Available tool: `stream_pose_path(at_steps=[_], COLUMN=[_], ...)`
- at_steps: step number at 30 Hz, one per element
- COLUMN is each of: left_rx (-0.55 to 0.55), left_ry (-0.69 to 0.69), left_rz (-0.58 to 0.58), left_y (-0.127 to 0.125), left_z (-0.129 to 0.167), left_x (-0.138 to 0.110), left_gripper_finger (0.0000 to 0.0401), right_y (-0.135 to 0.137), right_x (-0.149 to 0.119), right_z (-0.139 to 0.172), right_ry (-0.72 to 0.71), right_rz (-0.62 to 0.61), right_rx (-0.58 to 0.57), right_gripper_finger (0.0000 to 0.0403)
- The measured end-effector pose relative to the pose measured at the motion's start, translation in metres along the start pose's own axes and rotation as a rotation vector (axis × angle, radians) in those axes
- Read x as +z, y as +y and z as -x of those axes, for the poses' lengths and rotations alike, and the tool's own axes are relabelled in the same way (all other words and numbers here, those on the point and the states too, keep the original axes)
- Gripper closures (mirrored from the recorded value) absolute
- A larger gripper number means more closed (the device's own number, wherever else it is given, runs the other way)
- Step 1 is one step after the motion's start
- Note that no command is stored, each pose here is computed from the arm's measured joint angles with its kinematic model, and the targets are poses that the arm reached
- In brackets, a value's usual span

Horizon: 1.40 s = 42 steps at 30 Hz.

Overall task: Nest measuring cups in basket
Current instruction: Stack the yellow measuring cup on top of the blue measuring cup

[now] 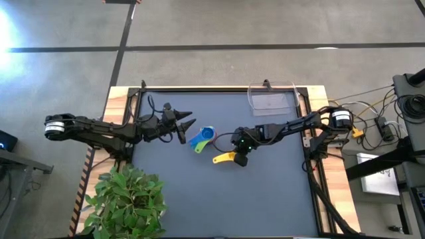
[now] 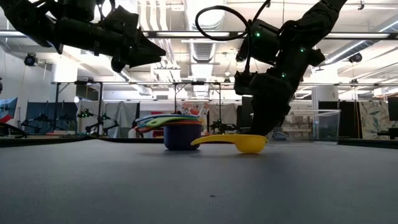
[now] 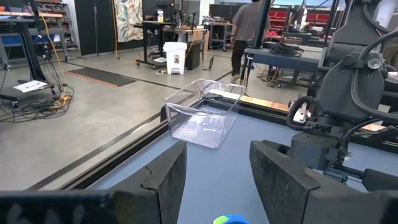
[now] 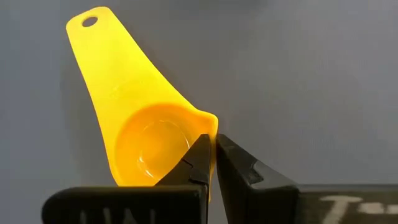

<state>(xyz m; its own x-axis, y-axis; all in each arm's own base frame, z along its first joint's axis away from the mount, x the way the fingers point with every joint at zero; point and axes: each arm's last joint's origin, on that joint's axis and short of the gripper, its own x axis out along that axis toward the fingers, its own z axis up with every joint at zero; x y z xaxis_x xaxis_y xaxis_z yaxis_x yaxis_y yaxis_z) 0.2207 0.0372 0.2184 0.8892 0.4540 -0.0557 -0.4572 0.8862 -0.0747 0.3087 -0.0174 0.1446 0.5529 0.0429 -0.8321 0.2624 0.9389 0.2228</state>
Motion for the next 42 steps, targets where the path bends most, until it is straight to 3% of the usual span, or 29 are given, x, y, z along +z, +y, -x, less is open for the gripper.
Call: stream_pose_path(at_steps=[13, 20, 30, 36, 42], left_rx=[0.0, 0.0, 0.0, 0.0, 0.001], left_ry=[0.0, 0.0, 0.0, -0.004, -0.003], left_rz=[0.0, 0.0, 0.0, -0.001, -0.003], left_y=[0.0, 0.0, 0.0, 0.0, 0.0], left_z=[0.0, 0.0, 0.0, 0.0, 0.0], left_x=[0.0, 0.0, 0.0, 0.0, 0.0], left_gripper_finger=[0.0241, 0.0241, 0.0241, 0.0241, 0.0241], right_y=[0.004, 0.009, 0.017, 0.005, -0.013], right_x=[0.0, 0.01, 0.042, 0.073, 0.111], right_z=[0.001, 0.027, 0.075, 0.066, 0.041], right_ry=[0.01, -0.063, -0.331, -0.366, -0.332], right_rz=[0.077, 0.124, 0.344, 0.513, 0.562], right_rx=[0.064, 0.081, 0.091, 0.014, -0.044], right_gripper_finger=[0.0394, 0.0394, 0.0394, 0.0394, 0.0394])
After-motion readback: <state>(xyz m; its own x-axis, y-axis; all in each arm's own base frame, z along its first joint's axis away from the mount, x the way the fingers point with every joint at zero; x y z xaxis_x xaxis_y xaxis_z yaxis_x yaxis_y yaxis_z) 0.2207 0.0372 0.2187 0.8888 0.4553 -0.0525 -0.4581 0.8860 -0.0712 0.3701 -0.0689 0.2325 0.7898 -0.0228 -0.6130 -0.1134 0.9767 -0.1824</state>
